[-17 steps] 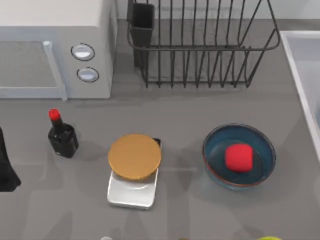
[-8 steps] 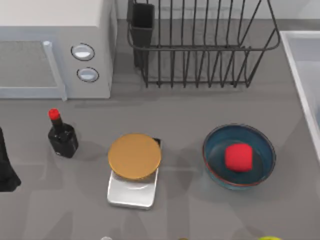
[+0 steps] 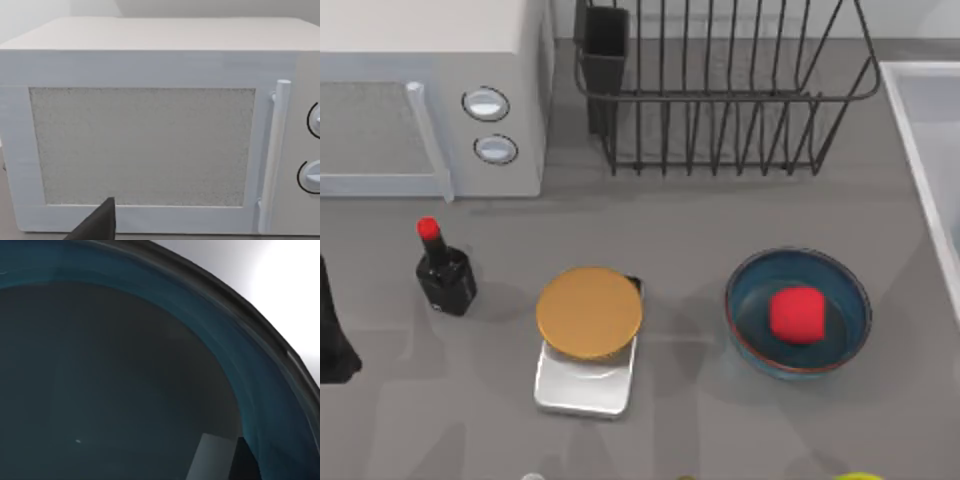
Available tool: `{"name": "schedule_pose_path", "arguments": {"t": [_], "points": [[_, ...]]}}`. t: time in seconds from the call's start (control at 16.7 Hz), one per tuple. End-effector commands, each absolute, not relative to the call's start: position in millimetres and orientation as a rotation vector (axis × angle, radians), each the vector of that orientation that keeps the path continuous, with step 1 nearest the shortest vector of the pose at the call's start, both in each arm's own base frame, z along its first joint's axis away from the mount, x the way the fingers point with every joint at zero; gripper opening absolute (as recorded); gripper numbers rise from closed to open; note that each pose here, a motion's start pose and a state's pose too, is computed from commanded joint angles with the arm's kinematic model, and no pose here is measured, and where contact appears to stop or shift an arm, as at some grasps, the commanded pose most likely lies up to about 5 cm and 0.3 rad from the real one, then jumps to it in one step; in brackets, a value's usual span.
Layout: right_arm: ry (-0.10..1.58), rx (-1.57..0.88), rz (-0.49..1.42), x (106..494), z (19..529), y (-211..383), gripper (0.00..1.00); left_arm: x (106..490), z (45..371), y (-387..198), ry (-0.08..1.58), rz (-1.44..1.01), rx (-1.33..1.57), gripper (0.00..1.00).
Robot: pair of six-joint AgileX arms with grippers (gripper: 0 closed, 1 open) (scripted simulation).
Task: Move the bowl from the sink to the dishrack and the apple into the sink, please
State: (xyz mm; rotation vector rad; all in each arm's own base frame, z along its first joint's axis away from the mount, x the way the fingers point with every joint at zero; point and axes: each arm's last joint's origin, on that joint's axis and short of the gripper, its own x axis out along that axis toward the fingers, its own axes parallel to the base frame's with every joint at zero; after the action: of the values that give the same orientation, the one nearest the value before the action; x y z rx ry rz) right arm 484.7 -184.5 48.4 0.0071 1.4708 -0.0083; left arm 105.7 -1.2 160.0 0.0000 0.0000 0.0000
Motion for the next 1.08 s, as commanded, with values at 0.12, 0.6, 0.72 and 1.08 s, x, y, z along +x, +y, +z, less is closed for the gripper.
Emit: {"name": "schedule_pose_path", "arguments": {"t": [0.12,0.6,0.72,1.08], "points": [[1.471,0.007,-0.008,485,48,-185,0.0,106,160,-1,0.0,0.0,0.0,1.0],[1.471,0.008,-0.008,469,85,-197,0.0,106,160,-1,0.0,0.0,0.0,1.0],[1.47,0.006,-0.008,451,120,-208,0.0,106,160,-1,0.0,0.0,0.0,1.0],[1.475,0.006,-0.004,355,239,-229,0.0,106,160,-1,0.0,0.0,0.0,1.0]]}}
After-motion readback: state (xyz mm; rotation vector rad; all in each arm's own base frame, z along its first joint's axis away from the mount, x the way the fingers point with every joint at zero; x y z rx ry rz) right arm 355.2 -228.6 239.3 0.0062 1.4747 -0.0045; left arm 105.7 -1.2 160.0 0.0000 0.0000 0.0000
